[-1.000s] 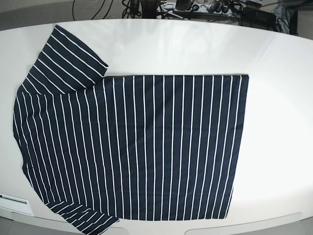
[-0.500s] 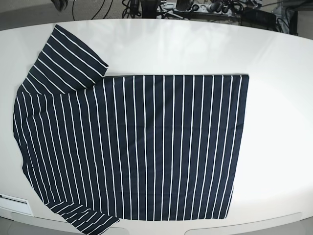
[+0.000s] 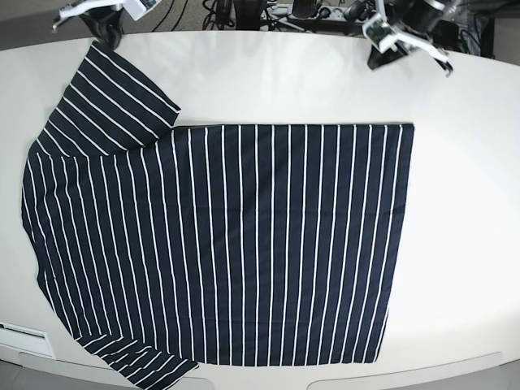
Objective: Fold the T-shirt properly
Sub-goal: 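Move both grippers down to the shirt's collar-side edge corners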
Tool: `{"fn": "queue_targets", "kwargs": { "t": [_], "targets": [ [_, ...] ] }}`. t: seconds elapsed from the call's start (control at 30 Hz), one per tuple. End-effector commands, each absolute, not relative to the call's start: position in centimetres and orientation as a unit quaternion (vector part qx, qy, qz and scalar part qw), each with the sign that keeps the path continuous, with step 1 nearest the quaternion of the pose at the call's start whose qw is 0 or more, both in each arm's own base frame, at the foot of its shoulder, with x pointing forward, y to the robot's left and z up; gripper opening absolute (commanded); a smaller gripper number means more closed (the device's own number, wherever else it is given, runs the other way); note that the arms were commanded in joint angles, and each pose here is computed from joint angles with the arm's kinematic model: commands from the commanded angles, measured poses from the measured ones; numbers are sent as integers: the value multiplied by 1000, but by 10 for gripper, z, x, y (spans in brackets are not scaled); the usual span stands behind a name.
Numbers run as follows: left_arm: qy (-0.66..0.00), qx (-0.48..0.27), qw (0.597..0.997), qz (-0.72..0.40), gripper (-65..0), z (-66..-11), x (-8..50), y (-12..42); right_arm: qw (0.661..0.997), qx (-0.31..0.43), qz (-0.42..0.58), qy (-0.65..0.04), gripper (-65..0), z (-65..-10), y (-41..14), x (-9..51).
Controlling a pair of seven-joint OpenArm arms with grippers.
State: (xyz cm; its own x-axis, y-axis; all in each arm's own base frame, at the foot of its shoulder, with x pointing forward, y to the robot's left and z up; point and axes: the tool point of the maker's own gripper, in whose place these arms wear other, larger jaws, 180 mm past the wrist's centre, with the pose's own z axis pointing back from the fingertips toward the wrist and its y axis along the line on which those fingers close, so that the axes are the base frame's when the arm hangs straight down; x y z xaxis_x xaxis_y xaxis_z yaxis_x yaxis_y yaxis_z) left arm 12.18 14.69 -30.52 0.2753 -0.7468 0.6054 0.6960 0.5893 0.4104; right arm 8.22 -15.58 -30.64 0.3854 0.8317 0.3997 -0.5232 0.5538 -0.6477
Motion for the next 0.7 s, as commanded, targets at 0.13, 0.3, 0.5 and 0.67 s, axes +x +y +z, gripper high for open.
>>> {"fn": "queue_targets", "kwargs": {
  "t": [0.13, 0.3, 0.5, 0.67],
  "targets": [
    [-417, 49, 762, -493, -650, -291, 149, 159, 796, -200, 406, -402, -650, -298, -162, 124],
    [-389, 34, 754, -528, -650, -317, 154, 180, 804, -203, 370, -419, -650, -286, -192, 153],
    [-342, 29, 746, -571, -650, -347, 174, 221, 816, -176, 344, -429, -650, -275, -211, 166],
    [-336, 8, 726, -601, -650, -345, 183, 230, 824, -118, 357, -423, -650, -284, -201, 162]
  ]
}}
